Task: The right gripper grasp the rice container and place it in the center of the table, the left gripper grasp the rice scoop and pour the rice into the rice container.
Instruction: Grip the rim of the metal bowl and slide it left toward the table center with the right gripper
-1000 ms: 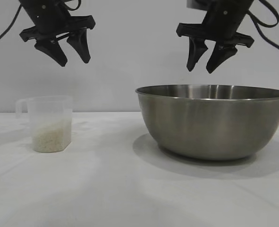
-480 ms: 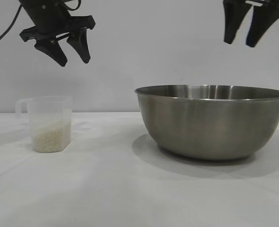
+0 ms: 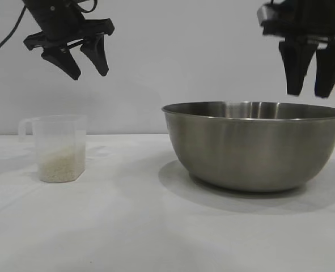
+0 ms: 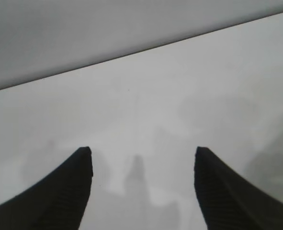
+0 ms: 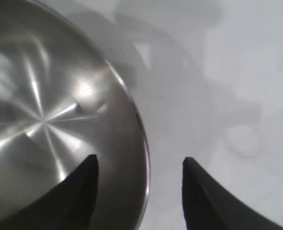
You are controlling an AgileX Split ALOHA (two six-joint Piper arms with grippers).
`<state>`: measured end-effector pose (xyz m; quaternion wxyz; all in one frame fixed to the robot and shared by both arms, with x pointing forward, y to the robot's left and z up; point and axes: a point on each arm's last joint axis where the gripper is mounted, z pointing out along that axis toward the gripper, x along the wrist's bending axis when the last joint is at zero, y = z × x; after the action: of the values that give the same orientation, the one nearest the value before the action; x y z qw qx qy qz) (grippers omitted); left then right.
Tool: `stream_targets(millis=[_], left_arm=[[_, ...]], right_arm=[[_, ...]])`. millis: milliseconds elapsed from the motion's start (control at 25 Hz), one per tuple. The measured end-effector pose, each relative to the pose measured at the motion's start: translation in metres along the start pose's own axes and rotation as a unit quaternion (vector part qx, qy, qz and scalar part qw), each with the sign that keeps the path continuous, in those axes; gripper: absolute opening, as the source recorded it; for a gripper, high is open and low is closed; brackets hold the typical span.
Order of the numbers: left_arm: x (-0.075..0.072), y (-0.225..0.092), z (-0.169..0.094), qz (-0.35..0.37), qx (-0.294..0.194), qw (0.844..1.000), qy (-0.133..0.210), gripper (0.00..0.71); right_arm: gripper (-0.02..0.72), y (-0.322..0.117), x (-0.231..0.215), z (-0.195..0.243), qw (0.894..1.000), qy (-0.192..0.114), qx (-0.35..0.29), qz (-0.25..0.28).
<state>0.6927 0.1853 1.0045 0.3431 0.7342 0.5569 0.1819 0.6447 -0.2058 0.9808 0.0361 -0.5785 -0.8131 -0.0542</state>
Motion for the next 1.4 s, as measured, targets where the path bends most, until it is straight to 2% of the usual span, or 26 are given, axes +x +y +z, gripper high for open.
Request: stream_targets(millis=[160, 400, 480, 680, 880, 1120, 1320, 1400], left_arm=[[0.0, 0.0, 0.0, 0.0, 0.0, 1.0, 0.0, 0.405], [0.0, 0.0, 0.0, 0.0, 0.0, 1.0, 0.0, 0.405], [0.0, 0.0, 0.0, 0.0, 0.0, 1.0, 0.0, 0.405], [0.0, 0.0, 0.0, 0.0, 0.0, 1.0, 0.0, 0.405], [0.0, 0.0, 0.0, 0.0, 0.0, 1.0, 0.0, 0.405], [0.0, 0.0, 0.0, 0.0, -0.001, 1.0, 0.0, 0.405], [0.0, 0.001, 0.0, 0.0, -0.002, 1.0, 0.0, 0.405], [0.0, 0.001, 0.0, 0.0, -0.002, 1.0, 0.0, 0.405]], right_arm=[[0.37, 0.002, -0.003, 0.013, 1.0, -0.006, 0.016, 0.0], [0.074, 0.003, -0.006, 0.026, 1.0, -0.007, 0.03, 0.0], [0.0, 0.003, -0.006, 0.026, 1.0, -0.006, 0.03, -0.001], [0.0, 0.004, 0.003, 0.026, 1.0, 0.01, 0.028, -0.004], [0.0, 0.006, 0.034, 0.03, 0.999, 0.029, 0.028, -0.032], [0.0, 0.006, 0.062, 0.033, 0.997, 0.036, 0.031, -0.064], [0.311, 0.006, 0.062, 0.028, 0.996, 0.035, 0.024, -0.072], [0.38, 0.004, 0.064, 0.015, 0.996, 0.034, 0.009, -0.078]])
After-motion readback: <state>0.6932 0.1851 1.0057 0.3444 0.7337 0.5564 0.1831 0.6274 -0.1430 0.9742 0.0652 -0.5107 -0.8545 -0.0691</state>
